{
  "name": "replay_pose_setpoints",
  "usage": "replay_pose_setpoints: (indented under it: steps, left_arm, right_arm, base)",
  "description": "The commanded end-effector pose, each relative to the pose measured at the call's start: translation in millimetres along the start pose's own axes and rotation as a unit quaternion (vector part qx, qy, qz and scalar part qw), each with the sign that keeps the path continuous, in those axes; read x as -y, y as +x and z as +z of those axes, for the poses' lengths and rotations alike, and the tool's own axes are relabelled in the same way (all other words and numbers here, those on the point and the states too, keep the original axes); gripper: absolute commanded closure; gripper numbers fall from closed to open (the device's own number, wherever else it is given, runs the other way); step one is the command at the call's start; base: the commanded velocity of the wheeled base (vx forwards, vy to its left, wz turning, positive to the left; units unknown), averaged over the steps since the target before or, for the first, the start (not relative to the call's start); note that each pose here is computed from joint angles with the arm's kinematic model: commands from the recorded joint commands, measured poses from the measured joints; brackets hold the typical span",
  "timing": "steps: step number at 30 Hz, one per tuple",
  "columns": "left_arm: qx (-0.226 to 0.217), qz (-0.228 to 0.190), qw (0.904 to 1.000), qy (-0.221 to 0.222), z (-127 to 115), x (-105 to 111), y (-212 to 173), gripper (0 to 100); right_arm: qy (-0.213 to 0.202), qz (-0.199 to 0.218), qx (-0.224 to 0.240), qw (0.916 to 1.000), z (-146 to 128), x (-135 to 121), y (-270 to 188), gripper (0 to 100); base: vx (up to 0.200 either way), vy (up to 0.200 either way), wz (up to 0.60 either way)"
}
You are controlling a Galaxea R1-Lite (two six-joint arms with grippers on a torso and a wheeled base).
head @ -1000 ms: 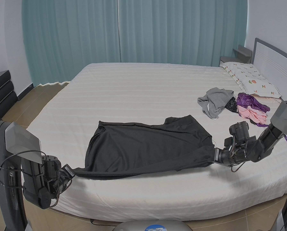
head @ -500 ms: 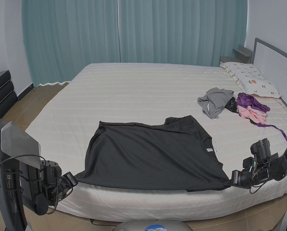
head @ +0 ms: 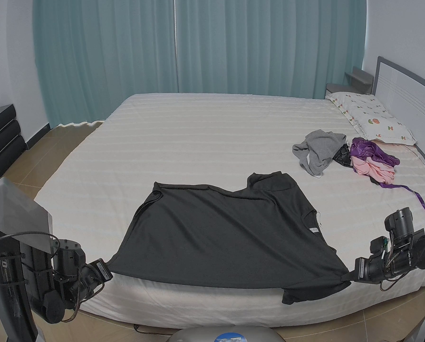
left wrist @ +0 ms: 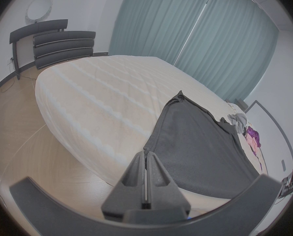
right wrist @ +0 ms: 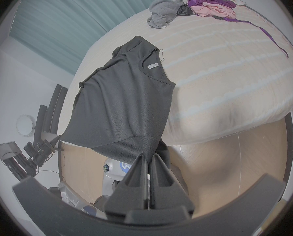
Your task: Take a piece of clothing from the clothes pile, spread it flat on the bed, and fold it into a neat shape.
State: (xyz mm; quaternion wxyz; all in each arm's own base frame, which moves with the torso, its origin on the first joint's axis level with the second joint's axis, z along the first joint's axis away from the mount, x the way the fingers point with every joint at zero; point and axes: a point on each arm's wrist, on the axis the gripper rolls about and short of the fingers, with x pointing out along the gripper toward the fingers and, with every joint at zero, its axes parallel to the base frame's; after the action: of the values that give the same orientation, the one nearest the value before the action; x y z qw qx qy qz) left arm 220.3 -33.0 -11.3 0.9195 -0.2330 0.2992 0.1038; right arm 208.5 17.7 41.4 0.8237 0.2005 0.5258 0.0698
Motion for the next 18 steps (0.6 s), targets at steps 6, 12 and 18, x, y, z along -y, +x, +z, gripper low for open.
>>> replay_pose_setpoints:
  steps: [6,12,18]
  left_arm:
    - [-0.025,0.003,0.9995,0.021,-9.4,0.3,-5.5,100]
    - [-0.031,0.004,0.9992,0.024,-12.4,0.5,-4.2,100]
    - [-0.031,0.004,0.9992,0.024,-12.4,0.5,-4.2,100]
  right_arm:
    - [-0.017,-0.019,-0.035,0.9991,0.3,13.5,19.7,0]
    - [-0.020,-0.020,-0.041,0.9987,14.3,16.0,41.3,0]
    - [-0.024,-0.015,-0.020,0.9994,32.4,15.3,57.8,0]
  base:
    - [0.000,0.000,0.00]
    - [0.000,0.000,0.00]
    - [0.000,0.000,0.00]
